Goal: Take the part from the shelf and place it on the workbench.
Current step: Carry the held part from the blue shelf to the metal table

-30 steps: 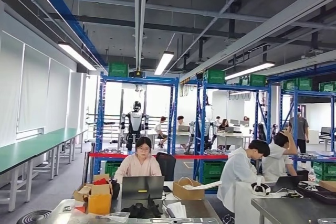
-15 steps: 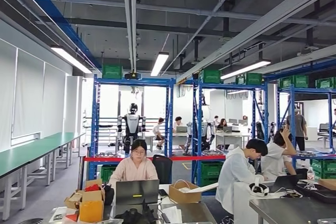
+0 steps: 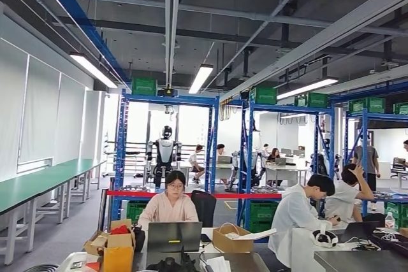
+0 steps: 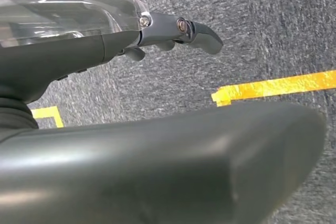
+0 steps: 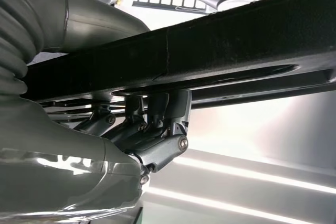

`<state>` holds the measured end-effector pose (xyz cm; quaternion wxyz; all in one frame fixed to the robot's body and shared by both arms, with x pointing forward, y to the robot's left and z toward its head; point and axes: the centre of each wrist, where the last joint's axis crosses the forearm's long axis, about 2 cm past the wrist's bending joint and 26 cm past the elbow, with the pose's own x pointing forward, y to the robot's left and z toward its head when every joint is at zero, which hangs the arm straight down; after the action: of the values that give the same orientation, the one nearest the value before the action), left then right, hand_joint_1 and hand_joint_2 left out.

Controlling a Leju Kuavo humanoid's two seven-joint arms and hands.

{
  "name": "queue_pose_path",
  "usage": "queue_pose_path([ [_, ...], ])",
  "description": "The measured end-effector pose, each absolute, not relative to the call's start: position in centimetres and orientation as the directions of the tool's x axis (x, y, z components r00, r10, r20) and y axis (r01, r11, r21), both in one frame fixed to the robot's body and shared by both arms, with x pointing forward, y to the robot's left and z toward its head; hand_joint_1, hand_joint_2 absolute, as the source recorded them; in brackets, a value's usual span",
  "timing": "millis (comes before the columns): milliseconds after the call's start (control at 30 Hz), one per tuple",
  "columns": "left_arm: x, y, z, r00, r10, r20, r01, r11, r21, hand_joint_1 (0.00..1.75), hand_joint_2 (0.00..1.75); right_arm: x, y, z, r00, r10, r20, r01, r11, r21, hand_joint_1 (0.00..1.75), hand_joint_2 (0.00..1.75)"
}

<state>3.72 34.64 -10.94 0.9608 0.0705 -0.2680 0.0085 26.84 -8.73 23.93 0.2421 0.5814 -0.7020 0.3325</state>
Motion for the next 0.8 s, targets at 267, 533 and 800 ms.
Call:
queue_pose_path([
  [267, 3.8, 34.63, -10.93, 0.855, -0.021, 0.518, -0.054, 0.99, 0.131, 0.0, 1.75, 27.08, -8.75, 24.32, -0.209, -0.662, 0.72, -0.977, 0.102, -0.19, 1.75, 1.75],
  [533, 3.68, 34.7, -10.93, 0.856, -0.023, 0.516, -0.054, 0.99, 0.132, 0.0, 1.75, 27.14, -8.64, 24.35, -0.207, -0.663, 0.72, -0.977, 0.101, -0.187, 1.75, 1.75],
  [800, 3.64, 34.7, -10.94, 0.857, -0.023, 0.515, -0.053, 0.99, 0.133, 0.0, 1.75, 27.24, -8.69, 24.41, -0.207, -0.665, 0.718, -0.977, 0.102, -0.187, 1.75, 1.75],
])
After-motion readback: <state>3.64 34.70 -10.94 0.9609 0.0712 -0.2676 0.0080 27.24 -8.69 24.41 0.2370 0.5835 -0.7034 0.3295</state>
